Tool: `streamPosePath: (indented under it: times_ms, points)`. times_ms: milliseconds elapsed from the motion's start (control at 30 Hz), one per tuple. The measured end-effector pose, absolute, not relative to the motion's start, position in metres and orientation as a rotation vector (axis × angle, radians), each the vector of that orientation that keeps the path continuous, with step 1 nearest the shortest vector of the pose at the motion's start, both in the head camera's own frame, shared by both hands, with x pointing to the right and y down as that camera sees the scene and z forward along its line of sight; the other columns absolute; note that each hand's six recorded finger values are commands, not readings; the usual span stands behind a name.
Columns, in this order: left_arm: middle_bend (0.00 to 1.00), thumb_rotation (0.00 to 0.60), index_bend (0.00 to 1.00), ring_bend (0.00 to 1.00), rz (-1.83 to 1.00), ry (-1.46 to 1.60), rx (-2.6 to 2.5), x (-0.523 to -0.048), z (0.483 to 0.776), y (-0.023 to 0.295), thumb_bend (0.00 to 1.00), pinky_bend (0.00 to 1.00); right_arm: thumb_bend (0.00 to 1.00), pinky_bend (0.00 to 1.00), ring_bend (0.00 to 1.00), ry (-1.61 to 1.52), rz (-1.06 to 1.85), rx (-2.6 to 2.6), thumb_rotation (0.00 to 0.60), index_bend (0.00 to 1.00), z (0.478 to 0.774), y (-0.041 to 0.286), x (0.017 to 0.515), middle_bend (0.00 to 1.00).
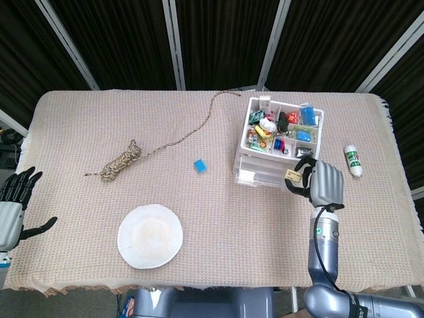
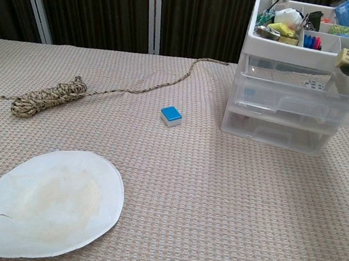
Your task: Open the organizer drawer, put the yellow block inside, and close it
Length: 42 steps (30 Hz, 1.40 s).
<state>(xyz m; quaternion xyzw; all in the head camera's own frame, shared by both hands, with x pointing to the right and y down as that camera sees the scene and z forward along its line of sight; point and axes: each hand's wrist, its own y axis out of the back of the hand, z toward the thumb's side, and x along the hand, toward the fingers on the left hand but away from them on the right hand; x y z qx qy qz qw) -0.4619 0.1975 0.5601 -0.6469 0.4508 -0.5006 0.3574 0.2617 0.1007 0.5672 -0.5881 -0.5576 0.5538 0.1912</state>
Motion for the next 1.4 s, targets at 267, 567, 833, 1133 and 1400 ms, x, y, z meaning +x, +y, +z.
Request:
streamPosePath:
  times_ms: [267, 567, 833, 1133, 1400]
  points:
    - [0.0, 0.6, 0.03, 0.0, -1.297, 1.161, -1.672, -0.462, 0.561, 0.197, 0.21, 0.0, 0.13, 0.48, 0.77, -1.575, 1.544, -1.635, 0.6, 0.42, 0.568, 0.099, 0.263, 0.83]
    - [0.0, 0.6, 0.03, 0.0, -1.297, 1.164, -1.673, -0.462, 0.56, 0.197, 0.21, 0.0, 0.12, 0.47, 0.68, -1.585, 1.528, -1.638, 0.6, 0.4, 0.566, 0.102, 0.263, 0.71]
    - [0.0, 0.6, 0.03, 0.0, -1.296, 1.167, -1.671, -0.462, 0.56, 0.197, 0.21, 0.0, 0.12, 0.43, 0.43, -1.615, 1.41, -1.665, 0.6, 0.45, 0.551, 0.111, 0.257, 0.48]
    - [0.0, 0.6, 0.03, 0.0, -1.297, 1.172, -1.672, -0.462, 0.56, 0.197, 0.21, 0.0, 0.13, 0.18, 0.04, -1.502, 1.308, -1.748, 0.6, 0.34, 0.548, 0.14, 0.239, 0.15]
    - [0.0, 0.6, 0.03, 0.0, -1.294, 1.178, -1.677, -0.463, 0.56, 0.197, 0.21, 0.0, 0.13, 0.0, 0.0, -1.192, 1.2, -1.735, 0.6, 0.12, 0.558, 0.154, 0.231, 0.0]
